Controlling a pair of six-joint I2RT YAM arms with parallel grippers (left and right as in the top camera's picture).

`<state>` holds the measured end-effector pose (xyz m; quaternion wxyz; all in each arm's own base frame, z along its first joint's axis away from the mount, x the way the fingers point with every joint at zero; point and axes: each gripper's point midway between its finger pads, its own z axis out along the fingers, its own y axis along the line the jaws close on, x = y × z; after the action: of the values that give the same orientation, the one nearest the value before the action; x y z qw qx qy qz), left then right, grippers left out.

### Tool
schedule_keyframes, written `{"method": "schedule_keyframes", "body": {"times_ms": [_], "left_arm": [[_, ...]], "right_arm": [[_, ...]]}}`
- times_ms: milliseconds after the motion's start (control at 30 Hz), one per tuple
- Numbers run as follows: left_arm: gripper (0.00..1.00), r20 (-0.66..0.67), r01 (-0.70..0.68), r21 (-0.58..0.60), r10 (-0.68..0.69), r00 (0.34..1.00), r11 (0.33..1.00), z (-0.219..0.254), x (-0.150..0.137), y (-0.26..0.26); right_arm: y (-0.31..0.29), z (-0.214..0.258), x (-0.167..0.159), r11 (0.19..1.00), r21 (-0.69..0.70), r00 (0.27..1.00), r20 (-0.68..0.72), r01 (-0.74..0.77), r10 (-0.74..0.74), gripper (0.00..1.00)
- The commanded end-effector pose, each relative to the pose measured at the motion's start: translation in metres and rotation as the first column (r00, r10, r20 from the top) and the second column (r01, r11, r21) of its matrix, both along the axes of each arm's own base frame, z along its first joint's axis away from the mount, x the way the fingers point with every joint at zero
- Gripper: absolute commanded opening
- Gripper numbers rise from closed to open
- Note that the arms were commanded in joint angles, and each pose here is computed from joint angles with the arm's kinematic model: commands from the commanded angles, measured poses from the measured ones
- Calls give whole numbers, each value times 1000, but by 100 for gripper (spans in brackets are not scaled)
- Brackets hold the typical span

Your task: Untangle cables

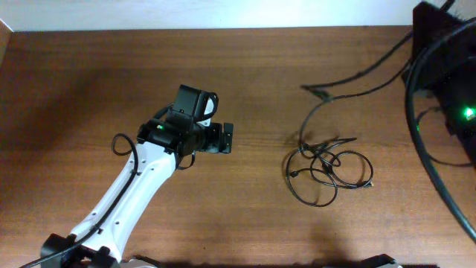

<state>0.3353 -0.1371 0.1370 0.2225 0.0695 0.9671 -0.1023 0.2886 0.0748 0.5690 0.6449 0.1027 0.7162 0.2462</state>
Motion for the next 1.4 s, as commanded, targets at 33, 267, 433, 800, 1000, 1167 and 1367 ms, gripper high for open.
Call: {"method": "schedule_keyframes", "body": {"times_ms": [33, 267, 433, 800, 1000, 1167, 1367], "left_arm": [[99, 18, -15, -5, 15, 1000, 1000, 6, 0, 2], [99, 18, -14, -5, 15, 1000, 1000, 6, 0, 2], [99, 18, -15, -5, 15, 1000, 1000, 6, 0, 2], [99, 18, -15, -5, 15, 1000, 1000, 6, 0, 2], [99, 18, -15, -5, 15, 1000, 1000, 6, 0, 2], [99, 18, -15, -5, 15, 1000, 1000, 6, 0, 2], [99, 18, -14, -5, 15, 1000, 1000, 6, 0, 2]], "right_arm": [[-8, -32, -5, 998, 34, 988, -148, 50, -44, 4], [36, -41, -21, 967, 173, 951, -217, -185, 221, 4], [72, -24, -41, 864, 335, 875, -180, -376, 450, 4], [76, 51, -73, 663, 577, 834, 58, -477, 549, 4], [76, 80, -83, 559, 644, 805, 157, -523, 572, 4], [79, 100, -96, 496, 635, 759, 234, -593, 607, 4], [30, 162, -94, 730, 406, 783, 556, -550, 280, 4]]}}
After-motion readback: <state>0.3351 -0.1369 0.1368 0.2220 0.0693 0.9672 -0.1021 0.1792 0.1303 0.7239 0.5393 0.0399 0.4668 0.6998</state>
